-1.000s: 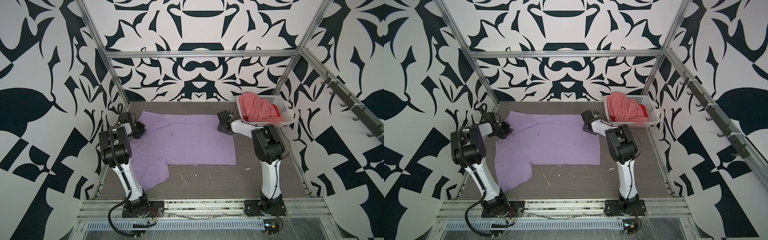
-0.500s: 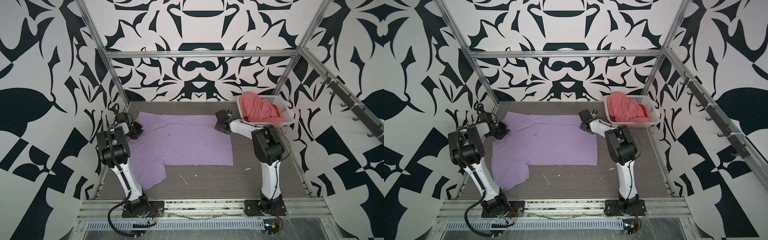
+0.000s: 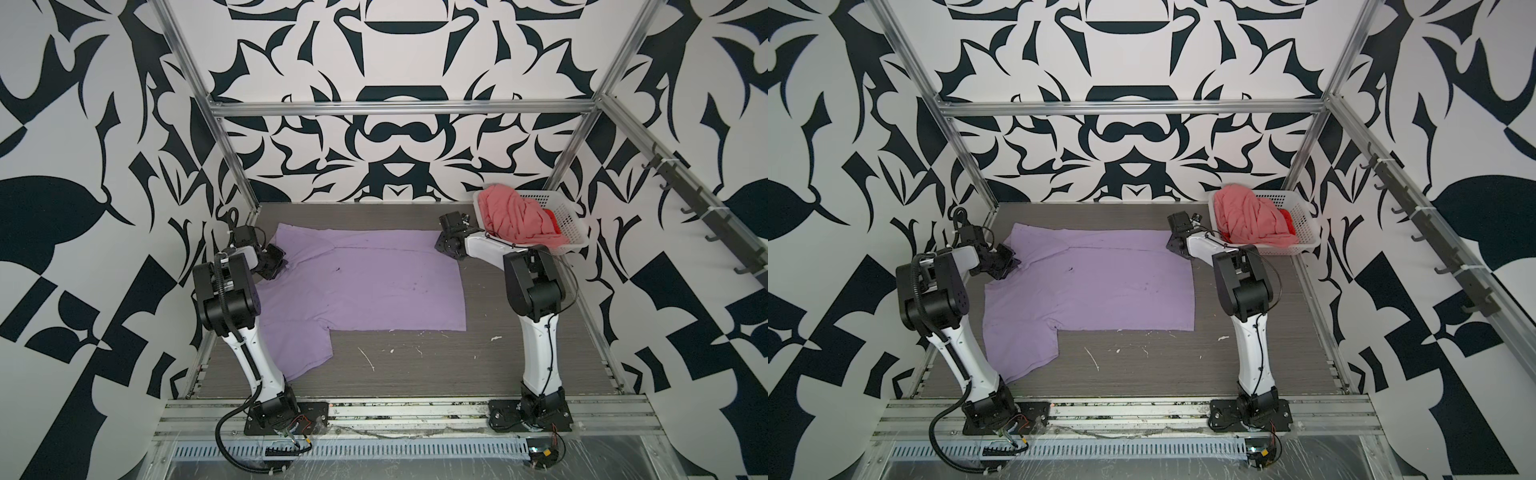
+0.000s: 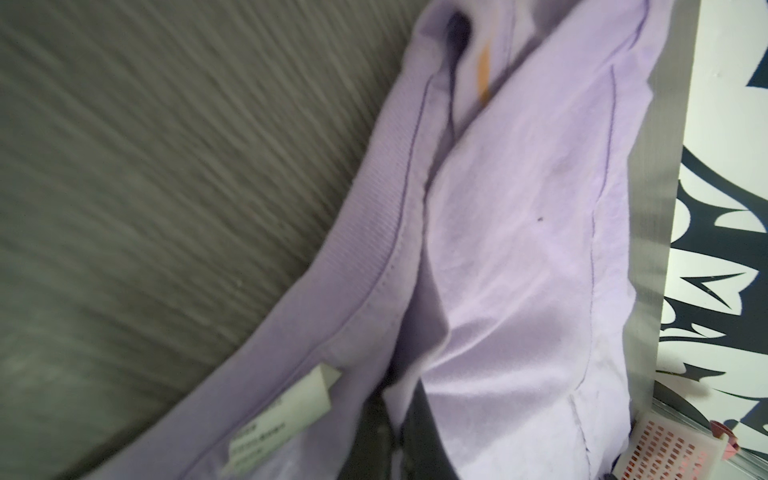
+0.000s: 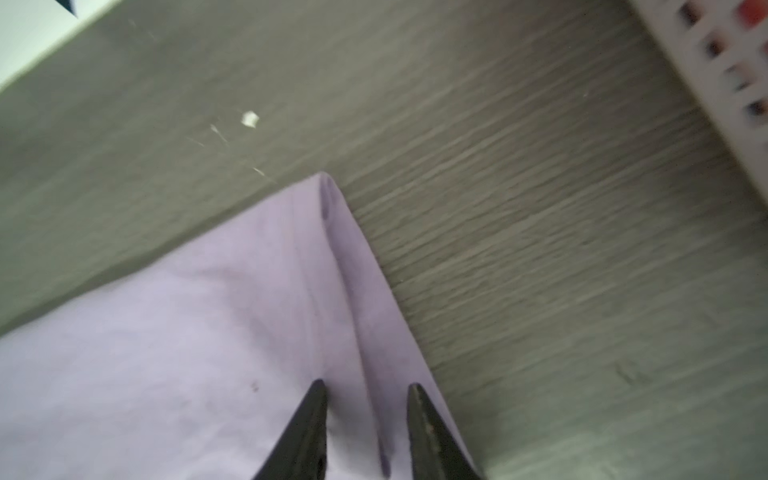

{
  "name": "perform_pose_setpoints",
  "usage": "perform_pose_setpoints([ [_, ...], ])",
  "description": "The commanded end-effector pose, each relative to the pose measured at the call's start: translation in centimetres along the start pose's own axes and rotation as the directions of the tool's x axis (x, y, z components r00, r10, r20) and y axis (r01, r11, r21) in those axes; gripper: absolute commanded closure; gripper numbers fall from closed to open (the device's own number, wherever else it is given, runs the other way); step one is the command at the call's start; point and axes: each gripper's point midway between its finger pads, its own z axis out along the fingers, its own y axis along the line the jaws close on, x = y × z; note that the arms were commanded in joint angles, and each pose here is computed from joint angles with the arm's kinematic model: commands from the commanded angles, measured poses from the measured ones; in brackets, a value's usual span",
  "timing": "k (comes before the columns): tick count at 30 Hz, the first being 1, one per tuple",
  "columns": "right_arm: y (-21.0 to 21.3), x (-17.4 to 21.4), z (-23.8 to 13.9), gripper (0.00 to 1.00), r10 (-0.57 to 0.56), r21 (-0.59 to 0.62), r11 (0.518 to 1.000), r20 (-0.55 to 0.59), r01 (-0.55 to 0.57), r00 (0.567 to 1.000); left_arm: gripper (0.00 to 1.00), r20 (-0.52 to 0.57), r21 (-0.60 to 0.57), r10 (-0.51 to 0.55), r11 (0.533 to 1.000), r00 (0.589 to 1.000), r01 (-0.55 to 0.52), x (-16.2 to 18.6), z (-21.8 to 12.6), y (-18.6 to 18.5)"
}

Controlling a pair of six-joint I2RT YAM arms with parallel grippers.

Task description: Fold and stack the t-shirts

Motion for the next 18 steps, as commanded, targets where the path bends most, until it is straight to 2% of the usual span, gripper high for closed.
perform_pose_setpoints([
  [1, 2.0, -1.0, -1.0, 0.64, -0.017, -0.068, 0.998, 0.009, 0.017, 1.000, 1.00, -0.018, -0.017, -0.023, 1.000, 1.000, 0.022, 0.9, -0.5, 0.4],
  [4, 1.9, -0.7, -0.7, 0.63, -0.025, -0.068, 0.997, -0.001, 0.025, 1.000, 1.00, -0.018, -0.017, -0.025, 1.000, 1.000, 0.025, 1.0, -0.5, 0.4],
  [6, 1.9, -0.6, -0.6, 0.66, -0.032, -0.063, 0.998, -0.005, 0.031, 0.999, 1.00, -0.015, -0.016, -0.027, 1.000, 1.000, 0.027, 0.9, -0.5, 0.4],
  [13, 1.1, -0.7, -0.9, 0.69, -0.076, 0.027, 0.997, -0.007, 0.077, 0.997, 1.00, -0.010, -0.015, -0.034, 0.999, 0.999, 0.034, 0.7, -0.4, 0.3],
  [18, 1.0, -0.5, -1.2, 0.79, -0.119, 0.071, 0.990, -0.025, 0.121, 0.993, 1.00, -0.009, -0.019, -0.038, 0.999, 0.999, 0.038, 0.7, -0.2, 0.4],
])
